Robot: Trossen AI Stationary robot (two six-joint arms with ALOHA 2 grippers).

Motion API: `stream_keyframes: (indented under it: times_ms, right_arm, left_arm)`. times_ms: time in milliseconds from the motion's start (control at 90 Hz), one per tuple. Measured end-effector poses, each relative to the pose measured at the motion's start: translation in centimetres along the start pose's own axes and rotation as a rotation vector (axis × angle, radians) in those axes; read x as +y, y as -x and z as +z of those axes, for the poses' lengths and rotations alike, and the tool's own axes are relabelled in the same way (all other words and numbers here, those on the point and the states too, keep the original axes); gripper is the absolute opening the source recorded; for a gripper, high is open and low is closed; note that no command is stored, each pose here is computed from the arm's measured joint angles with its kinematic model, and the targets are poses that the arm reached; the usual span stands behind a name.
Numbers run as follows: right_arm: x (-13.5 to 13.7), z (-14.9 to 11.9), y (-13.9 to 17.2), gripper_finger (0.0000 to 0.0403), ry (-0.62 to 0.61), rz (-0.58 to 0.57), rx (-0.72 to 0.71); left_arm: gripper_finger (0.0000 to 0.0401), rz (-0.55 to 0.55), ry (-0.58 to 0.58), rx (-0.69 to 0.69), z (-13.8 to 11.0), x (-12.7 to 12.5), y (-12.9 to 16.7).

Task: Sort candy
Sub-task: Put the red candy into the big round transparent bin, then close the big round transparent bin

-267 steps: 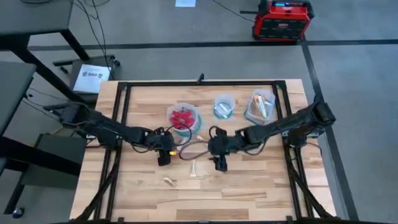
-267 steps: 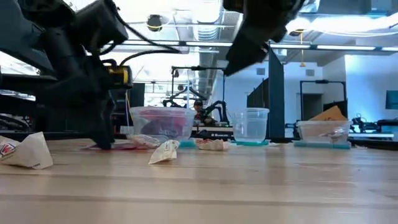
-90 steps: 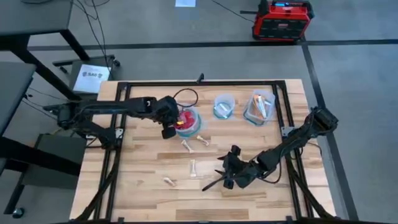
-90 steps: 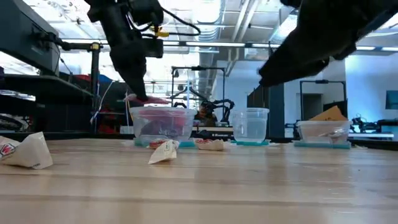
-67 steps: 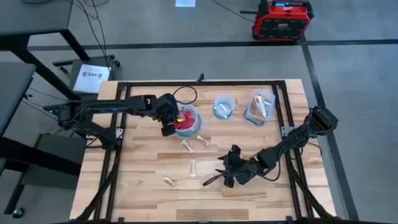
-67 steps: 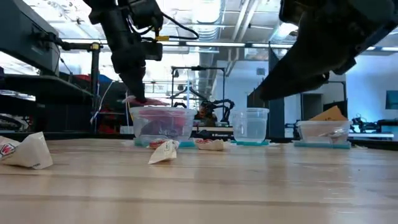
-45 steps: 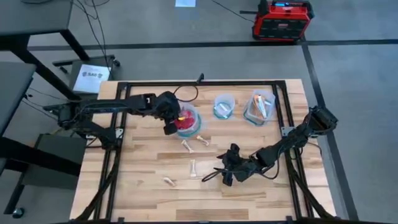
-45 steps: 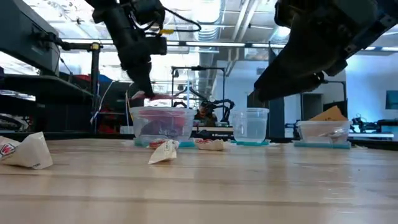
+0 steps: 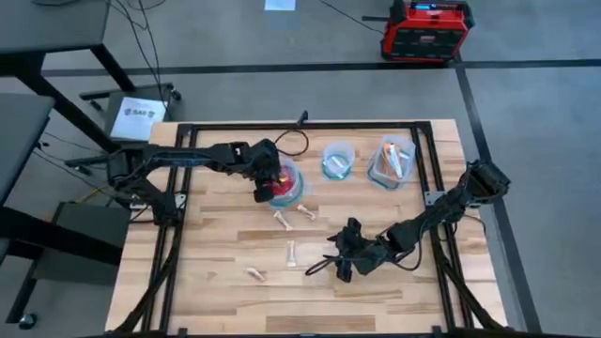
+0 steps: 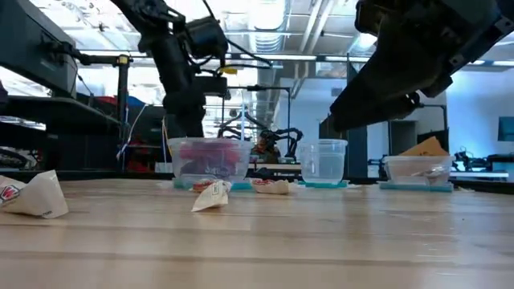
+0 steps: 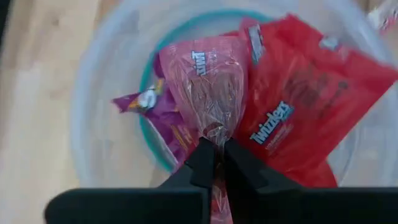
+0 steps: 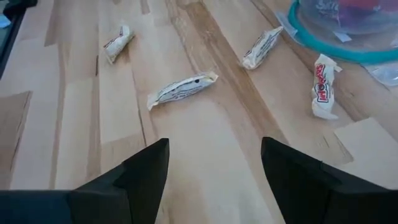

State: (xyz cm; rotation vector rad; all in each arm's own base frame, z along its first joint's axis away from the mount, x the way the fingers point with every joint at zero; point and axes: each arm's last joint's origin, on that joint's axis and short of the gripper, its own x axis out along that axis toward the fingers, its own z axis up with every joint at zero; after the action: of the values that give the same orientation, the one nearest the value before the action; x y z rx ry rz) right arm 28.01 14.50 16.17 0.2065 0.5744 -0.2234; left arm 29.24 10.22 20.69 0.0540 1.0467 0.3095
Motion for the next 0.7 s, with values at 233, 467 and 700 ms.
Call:
stream_keyframes:
  times_ms: [233, 467, 700]
  right_arm:
    - [0.1, 0.0, 0.0, 0.024, 0.0, 0.004, -0.003]
    - [0.0, 0.0, 0.0, 0.024, 0.001, 0.003, -0.002]
    - [0.0, 0.0, 0.0, 0.024, 0.007, 0.001, -0.003]
  left_arm:
    - [0.0084, 0.004, -0.01, -0.026, 0.9, 0.2, 0.7]
    - [0.0125, 0.027, -0.001, 0.016, 3.3, 0.4, 4.9]
    - [0.0121, 0.107, -0.011, -0.058, 2.5, -1.2, 10.8]
